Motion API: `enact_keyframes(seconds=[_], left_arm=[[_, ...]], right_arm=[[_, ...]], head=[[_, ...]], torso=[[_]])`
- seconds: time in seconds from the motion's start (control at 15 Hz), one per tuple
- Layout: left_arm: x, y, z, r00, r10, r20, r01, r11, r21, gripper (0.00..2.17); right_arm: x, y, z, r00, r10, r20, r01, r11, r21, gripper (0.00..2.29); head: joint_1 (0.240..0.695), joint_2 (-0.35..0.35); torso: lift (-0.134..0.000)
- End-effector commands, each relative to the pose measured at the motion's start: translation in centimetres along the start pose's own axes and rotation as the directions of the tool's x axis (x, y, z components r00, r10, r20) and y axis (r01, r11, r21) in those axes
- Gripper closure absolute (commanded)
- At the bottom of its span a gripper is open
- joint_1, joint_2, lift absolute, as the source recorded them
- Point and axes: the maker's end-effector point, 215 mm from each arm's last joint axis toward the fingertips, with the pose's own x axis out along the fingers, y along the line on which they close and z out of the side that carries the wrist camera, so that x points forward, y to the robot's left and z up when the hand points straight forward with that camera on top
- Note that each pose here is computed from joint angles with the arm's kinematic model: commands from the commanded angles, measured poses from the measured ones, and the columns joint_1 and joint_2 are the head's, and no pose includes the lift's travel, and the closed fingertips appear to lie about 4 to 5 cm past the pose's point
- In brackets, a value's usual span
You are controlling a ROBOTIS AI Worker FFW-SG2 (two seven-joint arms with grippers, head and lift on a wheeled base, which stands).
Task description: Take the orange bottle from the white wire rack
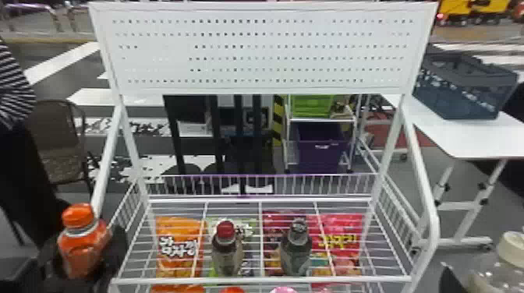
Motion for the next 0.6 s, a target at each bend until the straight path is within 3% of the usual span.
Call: enact_keyframes(seconds=[0.0, 0.53], left_arm=[[-0.04, -0.01, 0.04, 1.0, -0.001, 0.001, 0.001, 1.0, 0.001, 2.15], [0.11, -0.14, 0.08, 1.0, -0.002, 0.0, 0.002, 1.0, 0.002, 2.15]], right_arm=[[0.08, 0.11, 0.08, 1.0, 0.001, 0.003, -0.001, 1.0, 0.003, 1.01], [-0.09, -0.07, -0.02, 1.0, -0.002, 0.002, 0.002, 1.0, 0.002, 1.01]], head=[[0.499, 0.0], [0.499, 0.0]], torso=[[0.0], [0.0]])
